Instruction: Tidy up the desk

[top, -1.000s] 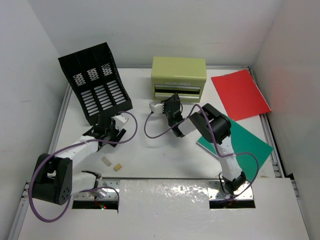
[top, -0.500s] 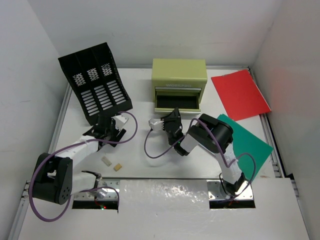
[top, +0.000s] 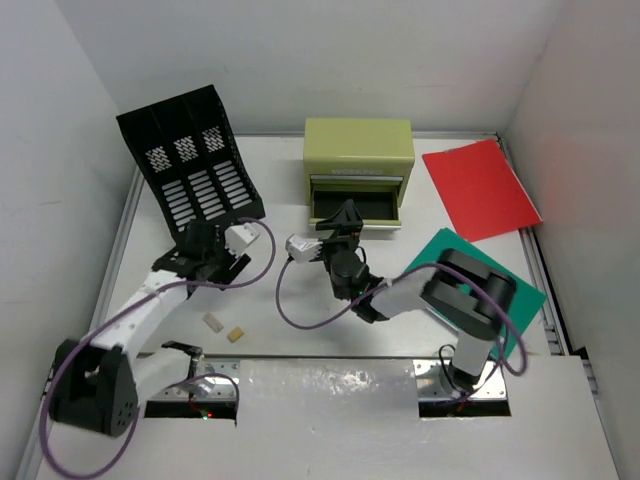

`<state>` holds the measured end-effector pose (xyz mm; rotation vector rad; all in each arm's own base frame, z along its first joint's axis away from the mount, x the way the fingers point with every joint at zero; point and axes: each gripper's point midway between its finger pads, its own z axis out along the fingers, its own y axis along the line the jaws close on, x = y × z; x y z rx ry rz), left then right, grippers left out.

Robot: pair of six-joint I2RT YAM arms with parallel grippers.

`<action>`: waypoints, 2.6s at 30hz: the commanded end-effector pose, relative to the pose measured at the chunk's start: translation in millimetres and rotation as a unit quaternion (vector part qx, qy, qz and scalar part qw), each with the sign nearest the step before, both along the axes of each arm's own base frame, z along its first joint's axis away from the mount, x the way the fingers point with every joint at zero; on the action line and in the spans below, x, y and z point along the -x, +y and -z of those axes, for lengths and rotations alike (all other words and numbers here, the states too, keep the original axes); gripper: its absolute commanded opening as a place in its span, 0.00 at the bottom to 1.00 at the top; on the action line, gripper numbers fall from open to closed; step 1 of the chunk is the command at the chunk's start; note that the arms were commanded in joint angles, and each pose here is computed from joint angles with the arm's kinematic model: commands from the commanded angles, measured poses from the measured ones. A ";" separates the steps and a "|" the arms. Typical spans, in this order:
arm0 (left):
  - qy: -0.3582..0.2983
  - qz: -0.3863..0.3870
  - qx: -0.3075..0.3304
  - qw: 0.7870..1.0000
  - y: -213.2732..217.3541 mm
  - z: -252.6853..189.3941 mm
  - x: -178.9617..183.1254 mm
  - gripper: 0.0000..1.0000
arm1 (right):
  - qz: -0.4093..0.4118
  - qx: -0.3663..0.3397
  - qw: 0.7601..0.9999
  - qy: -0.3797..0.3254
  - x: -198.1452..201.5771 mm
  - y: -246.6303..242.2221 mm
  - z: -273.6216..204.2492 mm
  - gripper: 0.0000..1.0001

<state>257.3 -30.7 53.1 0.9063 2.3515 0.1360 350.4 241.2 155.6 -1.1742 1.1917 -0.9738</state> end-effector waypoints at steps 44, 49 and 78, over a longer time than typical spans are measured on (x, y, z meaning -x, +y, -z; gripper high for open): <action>0.030 0.386 -0.051 0.921 -31.1 5.5 43.3 0.00 | -0.150 -0.298 0.888 0.315 115.9 -4.2 18.3 0.99; -0.055 0.263 0.083 0.960 -79.1 -85.8 -23.5 0.00 | -0.016 -0.419 0.864 0.280 82.4 -59.6 -2.9 0.99; -0.175 0.256 0.019 0.951 -306.8 -132.3 -181.1 1.00 | 0.100 -0.506 0.816 0.261 78.0 -144.6 -7.3 0.99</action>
